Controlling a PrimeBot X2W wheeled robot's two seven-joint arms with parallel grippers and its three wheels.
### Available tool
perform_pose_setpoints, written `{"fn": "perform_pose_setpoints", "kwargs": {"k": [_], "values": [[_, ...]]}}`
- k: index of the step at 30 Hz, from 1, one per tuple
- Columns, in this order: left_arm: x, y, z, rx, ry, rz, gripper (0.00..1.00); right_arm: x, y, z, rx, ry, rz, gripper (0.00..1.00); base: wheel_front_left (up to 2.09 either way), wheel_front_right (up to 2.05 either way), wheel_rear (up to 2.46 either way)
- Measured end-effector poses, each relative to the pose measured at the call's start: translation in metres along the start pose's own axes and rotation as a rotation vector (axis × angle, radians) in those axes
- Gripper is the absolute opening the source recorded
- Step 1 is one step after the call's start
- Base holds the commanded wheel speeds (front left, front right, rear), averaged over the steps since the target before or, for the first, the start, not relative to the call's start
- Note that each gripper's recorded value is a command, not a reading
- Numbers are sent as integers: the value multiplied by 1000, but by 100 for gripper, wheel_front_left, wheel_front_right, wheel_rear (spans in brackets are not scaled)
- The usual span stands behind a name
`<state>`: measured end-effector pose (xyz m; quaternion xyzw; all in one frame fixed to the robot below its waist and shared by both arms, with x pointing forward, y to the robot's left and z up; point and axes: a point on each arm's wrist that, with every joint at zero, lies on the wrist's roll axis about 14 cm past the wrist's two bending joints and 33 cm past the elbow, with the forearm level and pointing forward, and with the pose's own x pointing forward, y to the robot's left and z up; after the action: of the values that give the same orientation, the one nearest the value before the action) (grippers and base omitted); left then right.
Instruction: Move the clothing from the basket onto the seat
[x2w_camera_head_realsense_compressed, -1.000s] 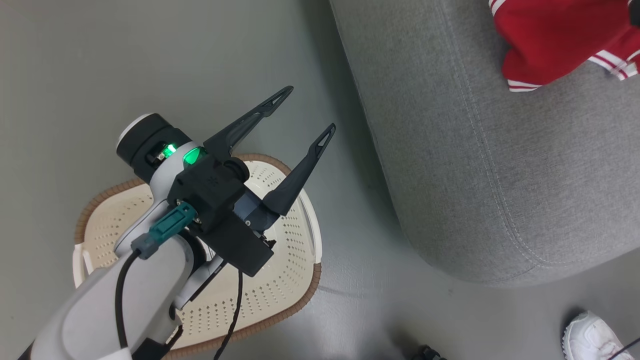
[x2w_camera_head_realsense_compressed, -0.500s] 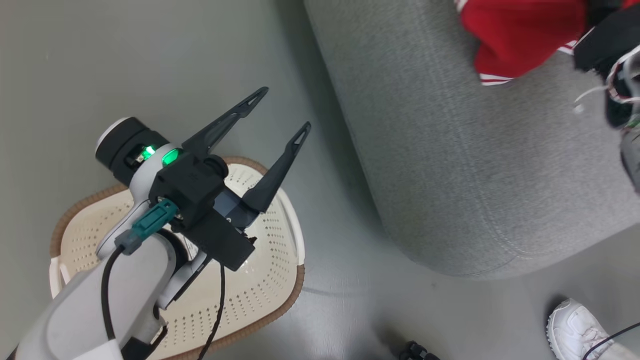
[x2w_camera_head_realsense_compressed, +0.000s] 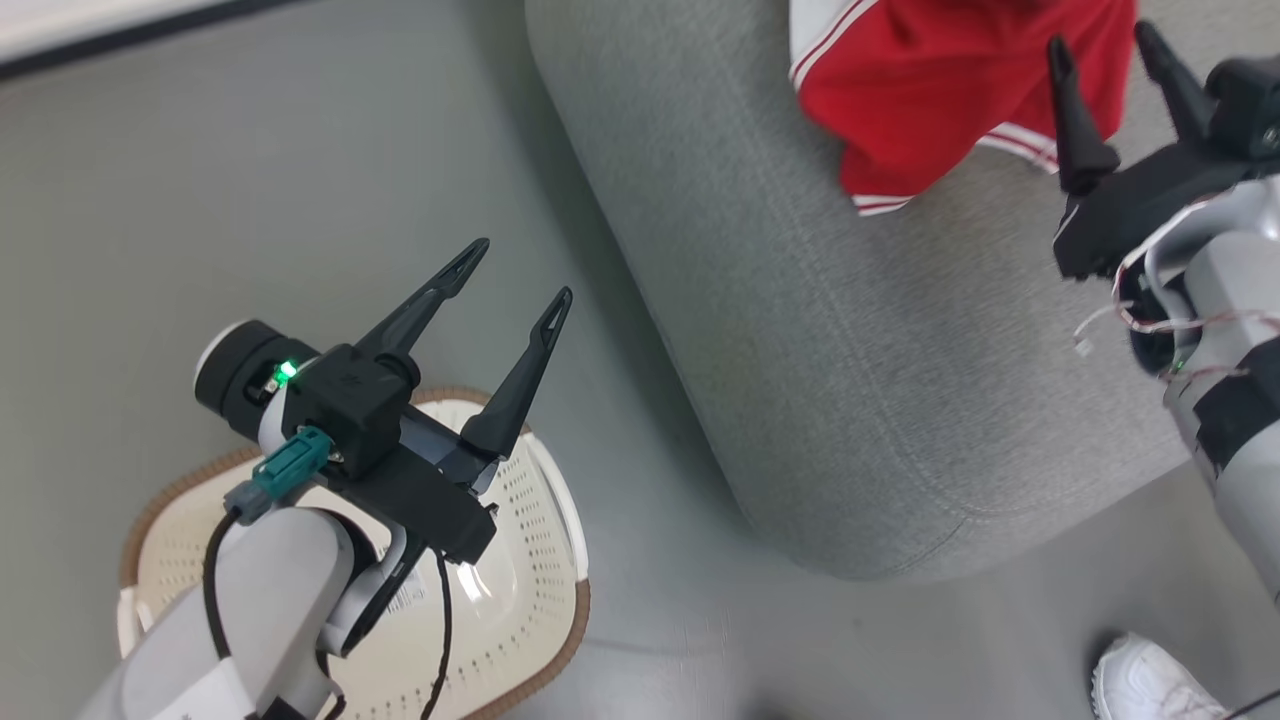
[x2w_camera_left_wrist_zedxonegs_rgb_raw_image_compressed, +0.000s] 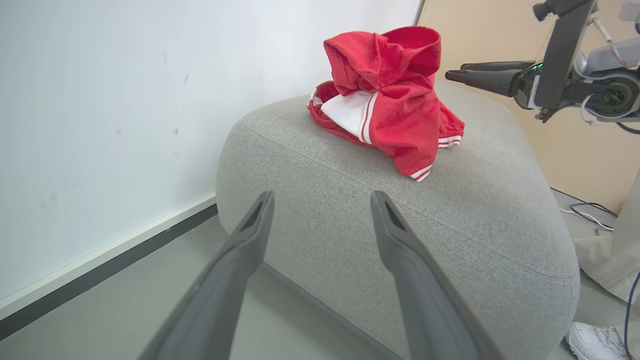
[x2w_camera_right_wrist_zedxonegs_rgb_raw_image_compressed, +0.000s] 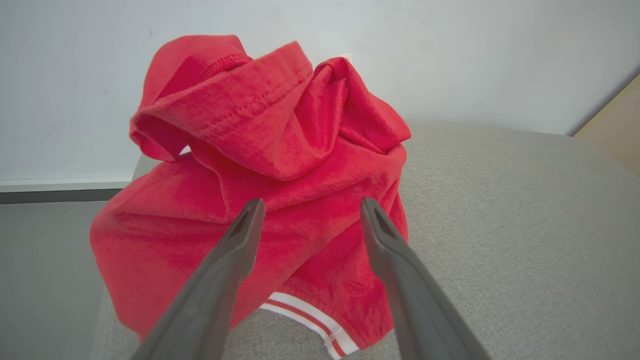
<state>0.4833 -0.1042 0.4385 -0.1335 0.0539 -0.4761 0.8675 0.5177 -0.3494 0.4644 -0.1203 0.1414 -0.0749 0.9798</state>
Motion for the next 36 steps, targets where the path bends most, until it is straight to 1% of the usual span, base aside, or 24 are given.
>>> {"fn": "perform_pose_setpoints", "kwargs": {"k": [7,13,14,17,21,25,30,36], "values": [[-4,-8,21,6,-39,55,100,-28,-2,22,26,-73,8,100,0,0,0],[-27,9,36,15,-54,181,100,-44,13,53,35,-170,56,100,0,0,0],[-37,16,40,24,-55,229,100,-49,20,62,37,-202,73,100,0,0,0],[-54,29,47,37,-61,308,100,-57,36,71,61,-240,107,100,0,0,0],[-83,40,51,59,-51,403,100,-69,55,74,70,-265,139,100,0,0,0],[-117,48,51,42,-50,507,100,-83,77,77,101,-292,184,100,0,0,0],[-165,54,50,29,-50,634,100,-103,106,81,142,-326,242,100,0,0,0],[-227,53,43,16,-42,771,100,-130,140,88,189,-375,301,100,0,0,0]]}}
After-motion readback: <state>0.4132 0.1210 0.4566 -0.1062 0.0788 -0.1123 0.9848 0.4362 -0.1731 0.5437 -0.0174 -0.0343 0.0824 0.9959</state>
